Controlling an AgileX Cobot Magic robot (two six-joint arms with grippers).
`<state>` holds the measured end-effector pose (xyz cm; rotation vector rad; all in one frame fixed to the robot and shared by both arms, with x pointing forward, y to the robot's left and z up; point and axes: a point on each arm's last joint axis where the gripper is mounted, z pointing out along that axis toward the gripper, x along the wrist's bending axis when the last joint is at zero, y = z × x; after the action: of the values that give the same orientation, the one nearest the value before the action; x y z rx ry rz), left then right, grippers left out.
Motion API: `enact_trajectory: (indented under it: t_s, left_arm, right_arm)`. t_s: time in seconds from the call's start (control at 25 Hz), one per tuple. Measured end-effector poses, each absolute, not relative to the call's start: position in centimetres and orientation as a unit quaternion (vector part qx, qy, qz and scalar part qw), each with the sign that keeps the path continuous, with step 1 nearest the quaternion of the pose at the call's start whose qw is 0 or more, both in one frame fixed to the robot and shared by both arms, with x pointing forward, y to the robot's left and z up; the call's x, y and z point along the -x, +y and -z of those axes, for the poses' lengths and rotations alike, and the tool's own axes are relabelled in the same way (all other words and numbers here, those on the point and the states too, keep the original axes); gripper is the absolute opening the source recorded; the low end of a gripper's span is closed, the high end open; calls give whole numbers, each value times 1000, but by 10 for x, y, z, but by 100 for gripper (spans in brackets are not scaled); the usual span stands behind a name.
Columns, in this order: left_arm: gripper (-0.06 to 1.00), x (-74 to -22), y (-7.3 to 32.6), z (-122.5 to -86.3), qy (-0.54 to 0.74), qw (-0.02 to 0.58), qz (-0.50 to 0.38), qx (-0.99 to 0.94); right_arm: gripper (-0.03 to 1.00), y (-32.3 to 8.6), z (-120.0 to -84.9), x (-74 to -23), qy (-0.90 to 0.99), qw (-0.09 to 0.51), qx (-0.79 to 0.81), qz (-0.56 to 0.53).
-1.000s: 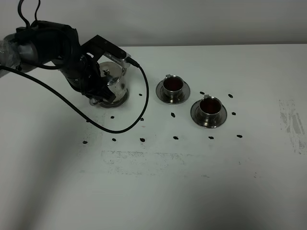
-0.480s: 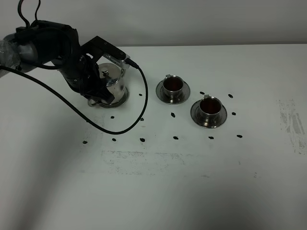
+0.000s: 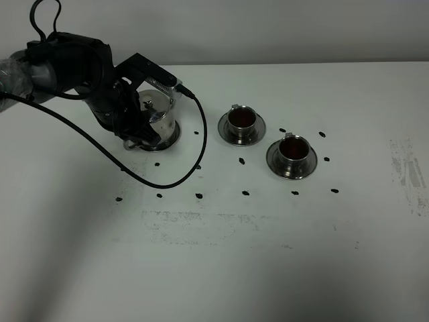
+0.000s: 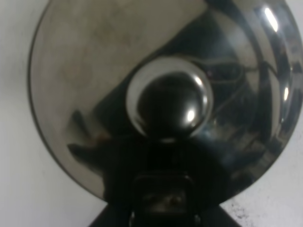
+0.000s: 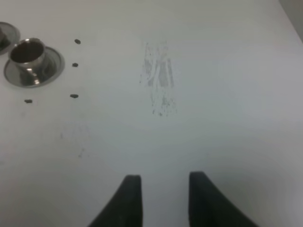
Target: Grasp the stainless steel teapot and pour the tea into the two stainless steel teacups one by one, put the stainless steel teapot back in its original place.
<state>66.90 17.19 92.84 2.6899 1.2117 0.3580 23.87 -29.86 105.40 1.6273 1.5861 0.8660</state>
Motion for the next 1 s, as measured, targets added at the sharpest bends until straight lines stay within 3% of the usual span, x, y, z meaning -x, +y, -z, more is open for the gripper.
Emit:
enact_trajectory:
  t_s: [0.4,0.72,1.0]
  left_arm:
    - [19,-669,172,-928,406,85,-120,-902]
    - [64,-670,171,-929,407,89,-124,-901]
    - [71,-669,171,-943,412,105,-129,-896]
  right_arm:
    - [24,-299,-1054,-239,612,347,-627,-334]
    - [24,-299,-1054,-239,612,347,-627,-334]
    - [24,-299,-1054,-239,612,347,-627,-334]
